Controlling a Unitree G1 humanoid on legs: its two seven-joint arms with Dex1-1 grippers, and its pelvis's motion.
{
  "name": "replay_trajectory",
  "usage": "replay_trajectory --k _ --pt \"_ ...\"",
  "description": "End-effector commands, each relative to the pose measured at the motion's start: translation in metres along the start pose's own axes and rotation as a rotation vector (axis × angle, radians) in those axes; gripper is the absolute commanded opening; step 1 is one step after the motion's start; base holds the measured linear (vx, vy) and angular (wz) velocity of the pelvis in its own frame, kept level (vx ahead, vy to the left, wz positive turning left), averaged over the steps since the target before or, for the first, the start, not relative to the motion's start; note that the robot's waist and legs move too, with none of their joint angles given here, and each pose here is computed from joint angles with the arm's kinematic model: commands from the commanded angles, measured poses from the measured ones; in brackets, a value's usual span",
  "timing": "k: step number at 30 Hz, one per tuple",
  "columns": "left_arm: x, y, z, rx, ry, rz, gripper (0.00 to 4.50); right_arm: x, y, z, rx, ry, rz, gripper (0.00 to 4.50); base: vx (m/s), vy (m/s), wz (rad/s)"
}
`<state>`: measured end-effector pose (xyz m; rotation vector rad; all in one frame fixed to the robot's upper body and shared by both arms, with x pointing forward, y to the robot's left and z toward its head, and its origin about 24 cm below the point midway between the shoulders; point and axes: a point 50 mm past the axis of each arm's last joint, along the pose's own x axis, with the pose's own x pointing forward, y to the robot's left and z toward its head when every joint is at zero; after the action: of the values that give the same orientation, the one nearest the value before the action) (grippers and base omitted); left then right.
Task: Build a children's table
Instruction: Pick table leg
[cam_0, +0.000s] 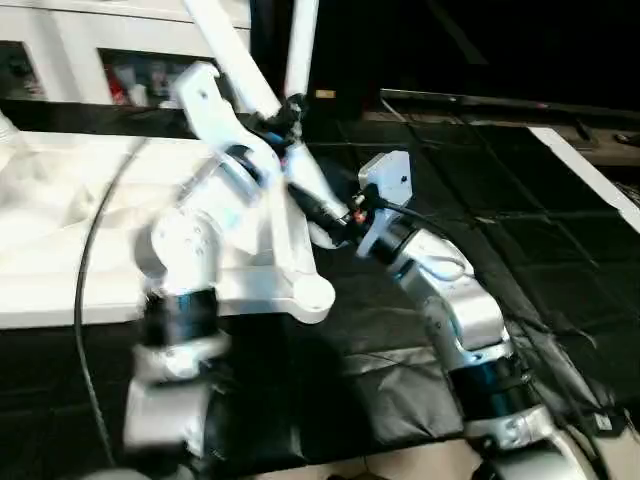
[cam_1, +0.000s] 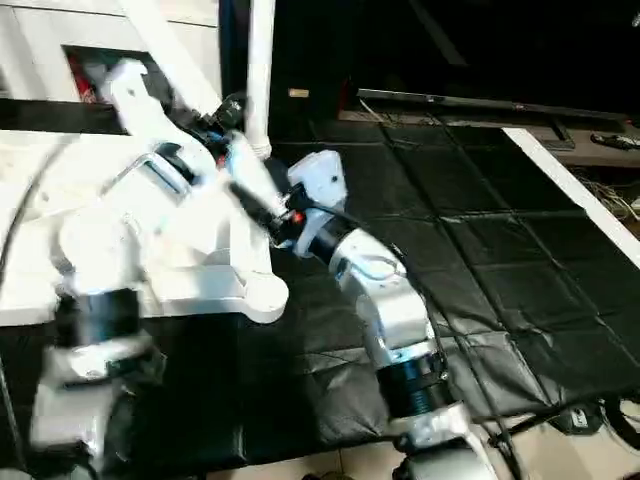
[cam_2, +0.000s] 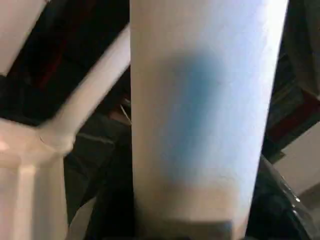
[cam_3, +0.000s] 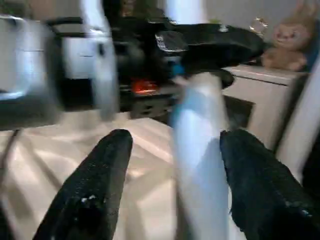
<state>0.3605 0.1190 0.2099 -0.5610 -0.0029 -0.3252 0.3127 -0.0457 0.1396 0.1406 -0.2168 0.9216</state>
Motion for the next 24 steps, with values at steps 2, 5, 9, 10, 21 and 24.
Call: replay_trajectory --k 2,5,9,10,21,24 --pt "0.004 -0.009 0.002 0.042 0.003 -0.042 1.85 -0.004 -0.002 0.005 0.004 -0.017 0.009 3.31 0.000 0.000 0.00" --pt "0.004 -0.001 0.007 0.104 0.012 -0.063 1.85 -0.007 -0.001 0.013 0.095 -0.086 0.031 3.60 0.000 0.000 0.00" --pt "0.002 0.004 0.011 0.156 0.039 -0.122 1.85 -0.010 -0.012 0.020 0.078 -0.106 -0.028 3.95 0.000 0.000 0.00" --pt "0.002 0.004 0.011 0.168 0.051 -0.157 1.85 -0.011 -0.016 0.022 0.067 -0.109 -0.051 4.11 0.000 0.000 0.00" --pt "-0.015 -0.015 0.018 0.256 0.222 -0.613 1.85 -0.026 -0.052 0.029 0.227 0.094 0.022 4.50 0.000 0.000 0.00" --pt "-0.022 -0.027 0.021 0.240 0.262 -0.759 1.85 -0.031 -0.044 0.030 0.311 0.158 0.188 4.50 0.000 0.000 0.00"
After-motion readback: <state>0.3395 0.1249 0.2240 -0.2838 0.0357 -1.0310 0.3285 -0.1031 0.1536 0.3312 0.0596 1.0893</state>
